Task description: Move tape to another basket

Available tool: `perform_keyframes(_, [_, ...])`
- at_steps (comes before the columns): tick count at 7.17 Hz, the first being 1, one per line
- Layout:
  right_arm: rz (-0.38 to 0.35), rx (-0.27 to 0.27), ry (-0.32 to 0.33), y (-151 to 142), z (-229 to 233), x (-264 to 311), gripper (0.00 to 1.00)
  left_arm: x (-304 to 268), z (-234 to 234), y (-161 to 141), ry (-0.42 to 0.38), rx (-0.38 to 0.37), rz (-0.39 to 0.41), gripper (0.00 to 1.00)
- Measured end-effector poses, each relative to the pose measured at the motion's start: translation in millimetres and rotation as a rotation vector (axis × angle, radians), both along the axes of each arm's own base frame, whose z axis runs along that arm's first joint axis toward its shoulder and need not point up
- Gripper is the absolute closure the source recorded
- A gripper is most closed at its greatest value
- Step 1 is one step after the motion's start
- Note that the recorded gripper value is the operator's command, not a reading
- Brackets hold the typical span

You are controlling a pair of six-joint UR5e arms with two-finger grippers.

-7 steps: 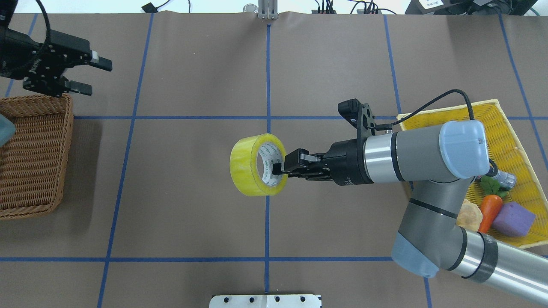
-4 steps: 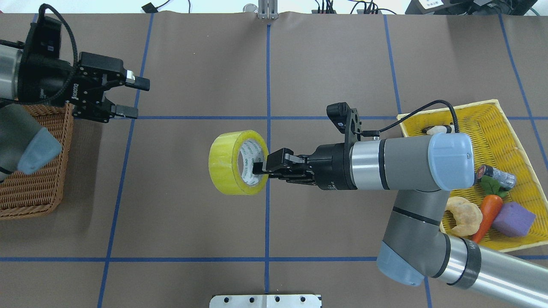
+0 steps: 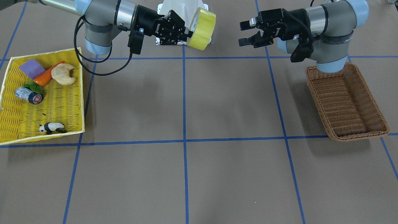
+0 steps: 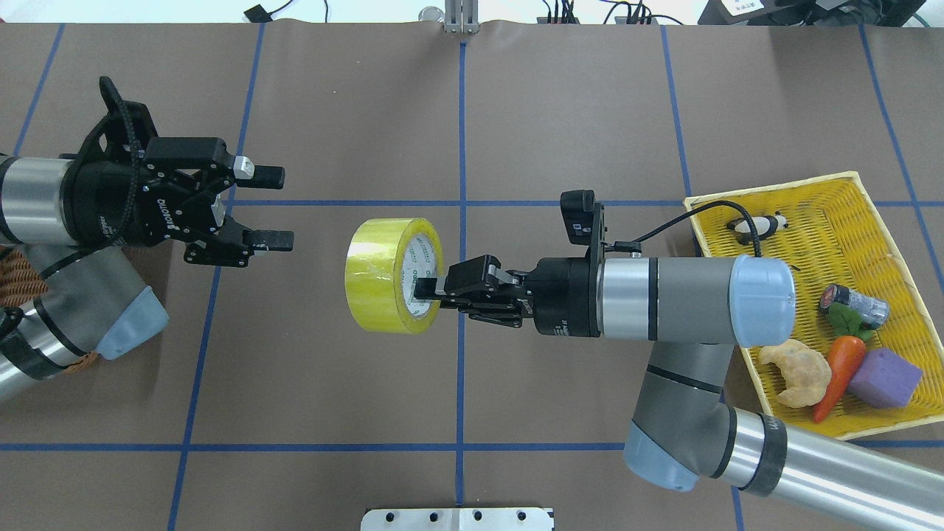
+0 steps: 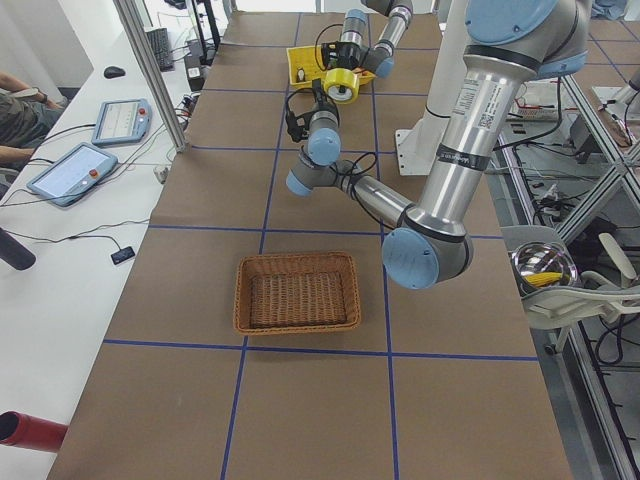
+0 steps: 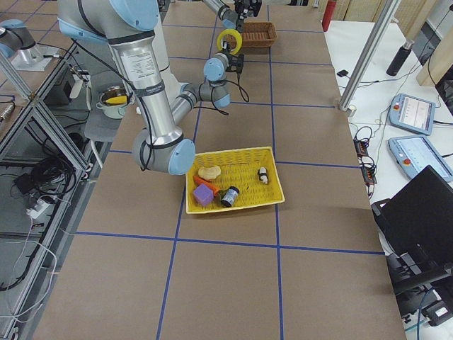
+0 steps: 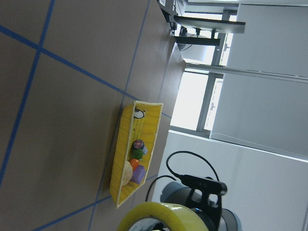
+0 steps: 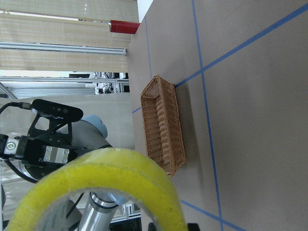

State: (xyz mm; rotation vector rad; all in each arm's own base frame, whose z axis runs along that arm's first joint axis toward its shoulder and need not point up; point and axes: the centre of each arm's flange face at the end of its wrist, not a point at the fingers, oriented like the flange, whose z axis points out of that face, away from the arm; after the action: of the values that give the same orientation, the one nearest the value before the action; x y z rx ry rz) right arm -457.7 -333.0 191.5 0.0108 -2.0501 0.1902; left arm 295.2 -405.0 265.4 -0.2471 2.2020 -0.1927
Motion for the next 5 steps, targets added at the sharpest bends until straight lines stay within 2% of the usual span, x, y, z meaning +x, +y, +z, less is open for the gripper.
perform_keyframes(2, [-0.015,0.003,-0.062,2,-11,-13,1.0,10,-18,7,0.053,0.009,0.035,0.05])
perform_keyframes(5, [-0.05,-0.046,-0.147,1,-18,-17,1.0,20,-21,20,0.099,0.018,0.075,0.07])
